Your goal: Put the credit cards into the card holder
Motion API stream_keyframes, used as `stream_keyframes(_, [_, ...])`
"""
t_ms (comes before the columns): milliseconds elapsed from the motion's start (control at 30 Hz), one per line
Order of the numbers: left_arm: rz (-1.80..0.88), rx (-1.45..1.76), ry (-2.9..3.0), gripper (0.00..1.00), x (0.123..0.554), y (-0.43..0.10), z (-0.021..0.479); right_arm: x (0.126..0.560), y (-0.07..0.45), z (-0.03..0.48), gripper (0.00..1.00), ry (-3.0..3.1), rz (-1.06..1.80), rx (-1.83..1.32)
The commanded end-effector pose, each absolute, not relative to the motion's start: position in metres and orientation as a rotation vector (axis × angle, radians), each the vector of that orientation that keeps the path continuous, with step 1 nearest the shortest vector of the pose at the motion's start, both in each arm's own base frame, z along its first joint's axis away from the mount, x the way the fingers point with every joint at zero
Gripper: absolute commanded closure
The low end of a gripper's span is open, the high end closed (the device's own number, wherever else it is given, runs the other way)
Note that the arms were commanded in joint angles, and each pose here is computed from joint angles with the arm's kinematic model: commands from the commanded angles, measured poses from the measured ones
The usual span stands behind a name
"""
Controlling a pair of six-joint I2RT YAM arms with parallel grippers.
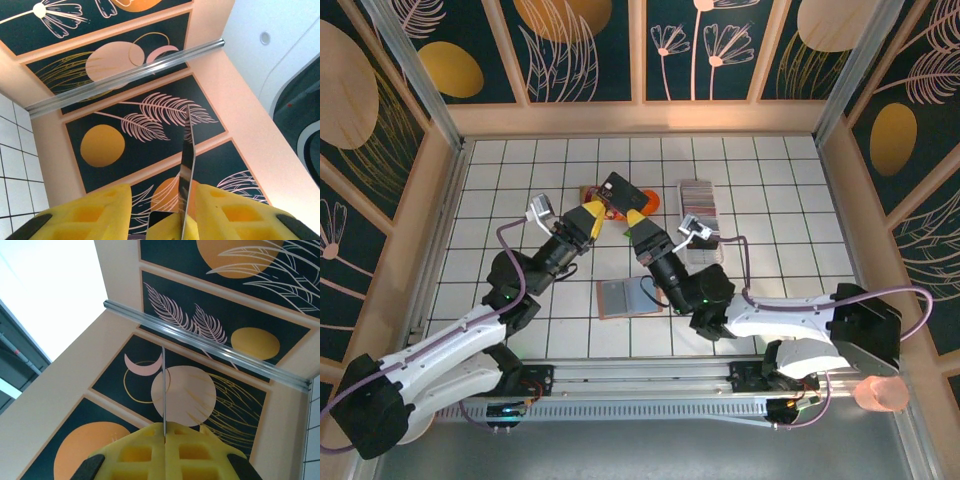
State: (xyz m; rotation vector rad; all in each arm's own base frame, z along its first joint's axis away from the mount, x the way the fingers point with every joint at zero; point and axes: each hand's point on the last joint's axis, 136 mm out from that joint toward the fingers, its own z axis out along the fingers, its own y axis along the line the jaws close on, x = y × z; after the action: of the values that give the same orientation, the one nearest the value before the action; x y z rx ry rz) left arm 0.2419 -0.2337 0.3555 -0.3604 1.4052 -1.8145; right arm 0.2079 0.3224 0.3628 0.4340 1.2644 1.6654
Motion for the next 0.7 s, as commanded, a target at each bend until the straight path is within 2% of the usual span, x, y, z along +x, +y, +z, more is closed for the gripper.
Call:
stream_keyframes(0, [-1.884, -0.309, 1.277, 0.63, 0.232, -0.230, 0.389, 0.211, 0.324, 0.369, 1.00, 1.252, 1.672, 0.492])
stream_keyframes(167, [-1.881, -0.314, 1.284, 0.67, 0.233, -0.230, 0.387, 0.209, 0.330, 0.370, 1.00, 1.260, 1.678, 0.479])
stream_keyframes(533, [-1.908, -0.316, 1.254, 1.00, 0.229, -0.226, 0.389, 0.206, 0.334, 0.369, 1.00, 1.284, 1.636, 0.415])
stream_keyframes(667, [-1.903, -0.309, 1.259, 1.00, 0.224, -0.222, 0.386, 0.200, 0.335, 0.363, 0.70, 1.363, 1.584, 0.294])
